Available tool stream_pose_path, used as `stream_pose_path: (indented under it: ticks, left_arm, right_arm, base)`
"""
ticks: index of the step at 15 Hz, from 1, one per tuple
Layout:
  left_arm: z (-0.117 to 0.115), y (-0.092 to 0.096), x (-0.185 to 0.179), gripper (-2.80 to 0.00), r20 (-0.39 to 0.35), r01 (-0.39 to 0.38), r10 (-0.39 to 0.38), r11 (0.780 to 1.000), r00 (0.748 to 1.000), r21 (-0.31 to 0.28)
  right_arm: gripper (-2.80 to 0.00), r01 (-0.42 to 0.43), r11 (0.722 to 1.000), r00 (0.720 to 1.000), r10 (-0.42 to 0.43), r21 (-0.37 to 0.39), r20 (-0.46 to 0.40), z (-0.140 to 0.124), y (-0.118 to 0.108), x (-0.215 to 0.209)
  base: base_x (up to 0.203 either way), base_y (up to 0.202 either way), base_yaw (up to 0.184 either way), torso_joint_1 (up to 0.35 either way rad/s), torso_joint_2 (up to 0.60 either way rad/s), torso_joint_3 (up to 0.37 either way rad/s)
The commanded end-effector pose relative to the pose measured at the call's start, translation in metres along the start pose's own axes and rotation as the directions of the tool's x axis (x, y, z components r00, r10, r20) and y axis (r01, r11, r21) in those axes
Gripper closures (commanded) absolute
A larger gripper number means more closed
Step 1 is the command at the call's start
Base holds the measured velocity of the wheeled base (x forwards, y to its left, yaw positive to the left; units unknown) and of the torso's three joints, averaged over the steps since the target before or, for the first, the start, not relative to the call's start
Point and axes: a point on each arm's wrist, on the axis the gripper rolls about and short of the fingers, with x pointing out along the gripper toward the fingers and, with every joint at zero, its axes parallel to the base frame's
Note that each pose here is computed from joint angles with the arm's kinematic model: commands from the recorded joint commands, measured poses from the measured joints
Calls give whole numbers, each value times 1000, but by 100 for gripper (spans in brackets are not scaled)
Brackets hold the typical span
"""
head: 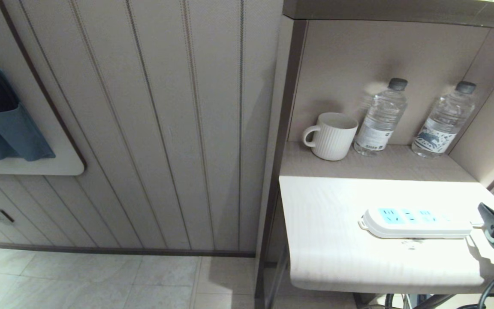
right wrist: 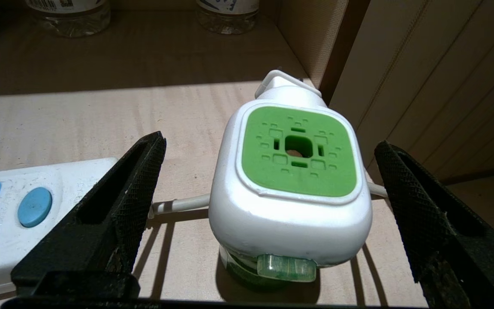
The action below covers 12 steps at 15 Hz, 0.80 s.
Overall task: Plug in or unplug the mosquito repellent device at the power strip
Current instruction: Pick up the mosquito repellent liquid
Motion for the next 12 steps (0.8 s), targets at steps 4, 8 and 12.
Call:
stream_pose_path:
  ticks: [4, 8, 12]
  left_arm:
    - [0, 0, 0, 0, 1, 1, -1, 1000, 1000, 1]
    - [0, 0, 0, 0, 1, -1, 1, 1000, 1000, 1]
    - [0, 0, 0, 0, 1, 1, -1, 1000, 1000, 1]
  right_arm:
    - [-280, -4, 1000, 1000, 4, -3, 15, 2, 0, 3]
    - [-280, -9, 1000, 1000, 9, -1, 7, 0, 0, 4]
    - [-280, -17, 1000, 1000, 17, -1, 9, 1, 1, 5]
  base:
    - [0, 0, 0, 0, 0, 0]
    - [0, 0, 0, 0, 0, 0]
    - [0, 0, 0, 0, 0, 0]
